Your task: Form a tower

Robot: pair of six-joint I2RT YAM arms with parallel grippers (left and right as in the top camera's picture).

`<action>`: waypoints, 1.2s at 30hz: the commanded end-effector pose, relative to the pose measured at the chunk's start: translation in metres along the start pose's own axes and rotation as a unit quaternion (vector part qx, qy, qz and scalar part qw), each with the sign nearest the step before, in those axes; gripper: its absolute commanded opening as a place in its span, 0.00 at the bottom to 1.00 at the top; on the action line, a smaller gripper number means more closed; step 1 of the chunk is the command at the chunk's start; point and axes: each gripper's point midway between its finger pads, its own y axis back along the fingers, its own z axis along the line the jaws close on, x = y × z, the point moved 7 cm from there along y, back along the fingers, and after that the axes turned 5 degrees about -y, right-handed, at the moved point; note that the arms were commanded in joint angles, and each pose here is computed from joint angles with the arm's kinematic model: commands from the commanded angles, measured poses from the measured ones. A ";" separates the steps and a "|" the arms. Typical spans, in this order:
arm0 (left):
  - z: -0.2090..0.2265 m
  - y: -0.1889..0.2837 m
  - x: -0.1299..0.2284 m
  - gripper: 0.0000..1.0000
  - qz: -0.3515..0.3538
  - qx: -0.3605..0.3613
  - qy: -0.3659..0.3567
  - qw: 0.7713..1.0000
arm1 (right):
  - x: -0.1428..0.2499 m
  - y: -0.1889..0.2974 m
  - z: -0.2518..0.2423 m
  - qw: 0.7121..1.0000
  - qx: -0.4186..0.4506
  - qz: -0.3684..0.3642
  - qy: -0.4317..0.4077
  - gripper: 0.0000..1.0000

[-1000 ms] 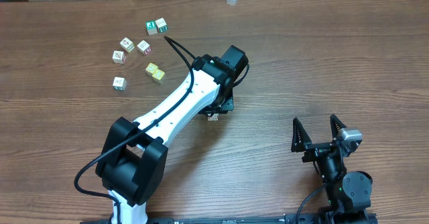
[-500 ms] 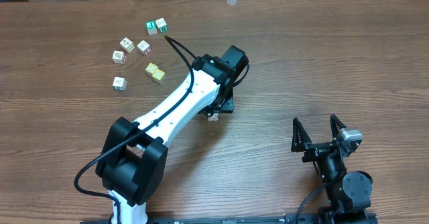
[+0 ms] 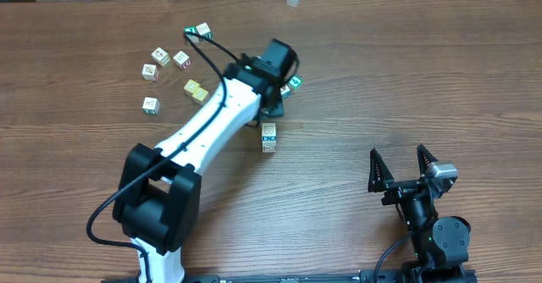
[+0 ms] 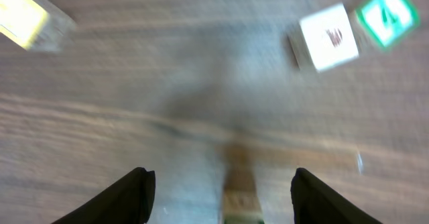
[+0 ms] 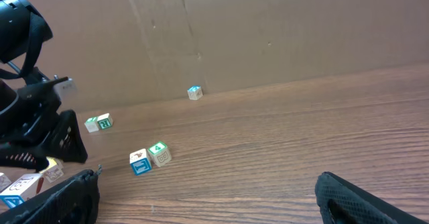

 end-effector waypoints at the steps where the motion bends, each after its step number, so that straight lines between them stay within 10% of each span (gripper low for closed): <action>1: 0.016 0.000 -0.019 0.65 -0.022 -0.007 0.019 1.000 | 0.001 0.000 -0.001 1.000 0.000 -0.004 -0.002 1.00; 20: 0.148 -0.017 -0.051 1.00 0.008 -0.082 0.143 0.986 | 0.001 0.000 -0.001 1.000 0.000 -0.004 -0.002 1.00; 36: 0.173 -0.019 -0.051 0.99 0.018 -0.091 0.171 0.981 | 0.001 0.000 -0.001 1.000 0.000 -0.004 -0.002 1.00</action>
